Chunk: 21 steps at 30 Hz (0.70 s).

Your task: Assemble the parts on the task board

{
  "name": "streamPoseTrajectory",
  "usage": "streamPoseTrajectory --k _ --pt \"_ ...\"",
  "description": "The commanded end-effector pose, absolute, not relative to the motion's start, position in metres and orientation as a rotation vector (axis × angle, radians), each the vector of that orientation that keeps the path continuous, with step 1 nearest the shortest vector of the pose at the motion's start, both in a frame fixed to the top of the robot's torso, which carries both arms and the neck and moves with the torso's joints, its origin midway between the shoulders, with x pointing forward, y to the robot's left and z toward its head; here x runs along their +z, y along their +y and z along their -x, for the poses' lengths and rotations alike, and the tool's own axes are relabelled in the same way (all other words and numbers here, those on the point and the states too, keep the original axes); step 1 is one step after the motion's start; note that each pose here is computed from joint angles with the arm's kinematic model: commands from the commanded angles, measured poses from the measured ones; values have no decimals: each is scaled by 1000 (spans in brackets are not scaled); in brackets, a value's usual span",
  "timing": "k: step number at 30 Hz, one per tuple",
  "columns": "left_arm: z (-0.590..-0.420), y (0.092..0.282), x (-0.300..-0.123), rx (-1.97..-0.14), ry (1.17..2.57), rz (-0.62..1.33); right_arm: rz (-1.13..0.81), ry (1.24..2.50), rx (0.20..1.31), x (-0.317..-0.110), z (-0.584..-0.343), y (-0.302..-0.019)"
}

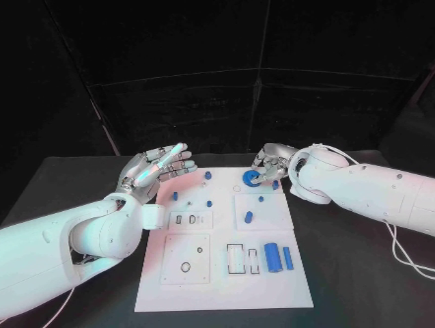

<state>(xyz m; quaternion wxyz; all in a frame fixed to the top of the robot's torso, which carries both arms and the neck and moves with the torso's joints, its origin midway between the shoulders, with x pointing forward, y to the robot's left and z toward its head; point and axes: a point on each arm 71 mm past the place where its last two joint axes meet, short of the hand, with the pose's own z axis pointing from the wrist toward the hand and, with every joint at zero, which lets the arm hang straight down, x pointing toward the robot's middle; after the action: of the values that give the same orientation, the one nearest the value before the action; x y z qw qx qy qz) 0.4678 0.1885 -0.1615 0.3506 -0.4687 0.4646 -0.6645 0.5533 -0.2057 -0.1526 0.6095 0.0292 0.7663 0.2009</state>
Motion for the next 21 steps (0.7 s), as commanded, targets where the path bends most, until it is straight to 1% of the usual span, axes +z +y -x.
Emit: streamPoseTrajectory --k 1,21 --pt "-468 187 -160 -1739 1205 1206 -22 1790 454 -153 -553 -203" --pt "-469 187 -161 -1738 1206 1206 45 1792 411 -155 -555 -200"
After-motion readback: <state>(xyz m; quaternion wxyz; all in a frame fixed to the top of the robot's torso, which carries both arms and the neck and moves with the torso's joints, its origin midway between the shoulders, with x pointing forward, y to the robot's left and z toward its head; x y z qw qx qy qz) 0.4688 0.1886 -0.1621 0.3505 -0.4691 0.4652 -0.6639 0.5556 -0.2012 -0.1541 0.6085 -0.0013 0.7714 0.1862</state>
